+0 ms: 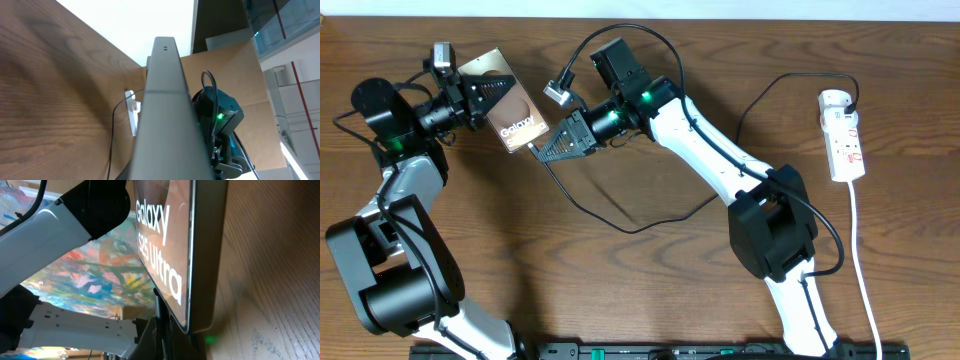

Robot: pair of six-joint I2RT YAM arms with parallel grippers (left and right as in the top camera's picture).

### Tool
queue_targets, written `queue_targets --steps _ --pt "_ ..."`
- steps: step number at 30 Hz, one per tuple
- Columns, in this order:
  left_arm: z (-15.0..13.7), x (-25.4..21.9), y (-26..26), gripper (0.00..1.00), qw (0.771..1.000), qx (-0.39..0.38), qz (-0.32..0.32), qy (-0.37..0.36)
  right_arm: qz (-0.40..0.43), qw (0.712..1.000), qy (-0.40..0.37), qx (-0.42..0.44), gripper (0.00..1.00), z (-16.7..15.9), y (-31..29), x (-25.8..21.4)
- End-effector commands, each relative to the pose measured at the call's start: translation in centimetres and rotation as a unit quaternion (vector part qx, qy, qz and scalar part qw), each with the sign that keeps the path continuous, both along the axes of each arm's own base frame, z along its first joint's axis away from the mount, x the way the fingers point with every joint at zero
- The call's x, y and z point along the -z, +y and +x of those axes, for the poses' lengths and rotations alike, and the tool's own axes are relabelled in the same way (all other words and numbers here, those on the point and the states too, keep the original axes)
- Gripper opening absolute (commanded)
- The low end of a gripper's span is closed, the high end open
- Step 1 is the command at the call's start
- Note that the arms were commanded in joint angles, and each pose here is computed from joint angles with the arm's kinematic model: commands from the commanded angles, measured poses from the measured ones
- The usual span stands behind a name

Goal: Plug charger to phone and switch on socket

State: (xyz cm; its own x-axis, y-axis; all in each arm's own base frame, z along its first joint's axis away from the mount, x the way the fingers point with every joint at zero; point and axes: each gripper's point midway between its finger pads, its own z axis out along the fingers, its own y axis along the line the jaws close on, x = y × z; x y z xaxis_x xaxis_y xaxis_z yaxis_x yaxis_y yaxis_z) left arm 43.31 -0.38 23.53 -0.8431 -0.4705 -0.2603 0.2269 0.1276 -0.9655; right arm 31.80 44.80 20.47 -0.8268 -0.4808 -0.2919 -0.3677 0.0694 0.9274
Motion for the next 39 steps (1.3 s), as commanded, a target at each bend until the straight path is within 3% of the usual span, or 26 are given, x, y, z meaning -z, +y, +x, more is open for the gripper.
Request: queue_targets --steps 1,39 --pt "-0.23 -1.36 -0.12 0.07 0.999 0.015 0.012 -0.027 0.002 1.0 0.005 0.002 0.01 0.27 -0.31 -0.07" --pt "-0.52 -1.34 -0.23 0.07 0.999 0.024 0.015 -0.032 -0.003 1.0 0.005 0.01 0.01 0.85 -0.77 0.11"
